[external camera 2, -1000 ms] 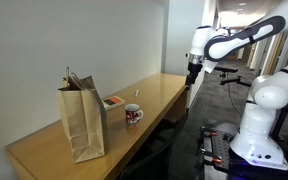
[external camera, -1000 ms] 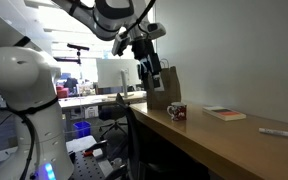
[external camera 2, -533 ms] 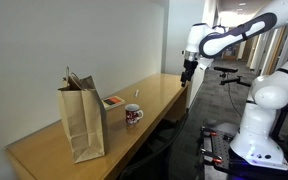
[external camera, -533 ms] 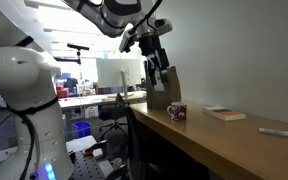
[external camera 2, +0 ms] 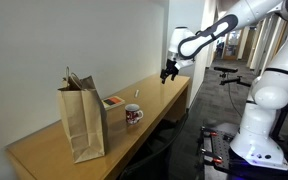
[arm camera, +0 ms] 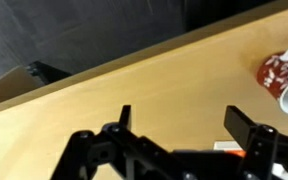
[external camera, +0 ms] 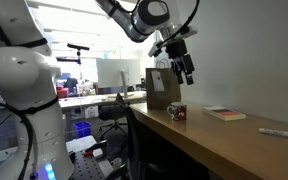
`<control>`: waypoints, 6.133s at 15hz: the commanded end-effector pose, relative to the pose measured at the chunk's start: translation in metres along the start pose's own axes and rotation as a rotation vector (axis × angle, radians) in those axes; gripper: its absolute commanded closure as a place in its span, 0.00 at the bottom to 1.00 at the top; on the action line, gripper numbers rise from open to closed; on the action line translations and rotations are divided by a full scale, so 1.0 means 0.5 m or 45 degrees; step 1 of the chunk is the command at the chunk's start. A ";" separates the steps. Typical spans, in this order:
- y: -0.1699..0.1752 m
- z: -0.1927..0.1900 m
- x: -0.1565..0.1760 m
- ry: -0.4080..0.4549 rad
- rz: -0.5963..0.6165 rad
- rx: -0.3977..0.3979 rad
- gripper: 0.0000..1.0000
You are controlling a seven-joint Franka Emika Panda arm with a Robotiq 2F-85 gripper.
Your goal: Put the marker in the mug
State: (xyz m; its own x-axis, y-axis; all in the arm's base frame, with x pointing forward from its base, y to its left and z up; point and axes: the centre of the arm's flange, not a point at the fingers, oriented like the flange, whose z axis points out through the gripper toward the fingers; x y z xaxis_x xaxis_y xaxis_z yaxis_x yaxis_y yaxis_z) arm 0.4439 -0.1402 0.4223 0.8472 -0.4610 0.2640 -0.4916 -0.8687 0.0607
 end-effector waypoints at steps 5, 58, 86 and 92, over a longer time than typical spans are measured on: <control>-0.023 0.100 0.278 0.059 0.292 0.026 0.00; 0.007 0.584 0.597 -0.171 0.735 0.116 0.95; -0.312 0.176 0.043 -0.630 0.168 0.355 0.95; -0.341 0.087 -0.119 -0.557 0.100 0.322 0.95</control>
State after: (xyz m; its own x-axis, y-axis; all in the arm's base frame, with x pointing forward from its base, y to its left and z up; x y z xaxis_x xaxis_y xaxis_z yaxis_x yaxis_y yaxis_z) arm 0.5349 0.0032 0.3429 0.8271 -0.5056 -0.2454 -0.5511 -0.8152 -0.1780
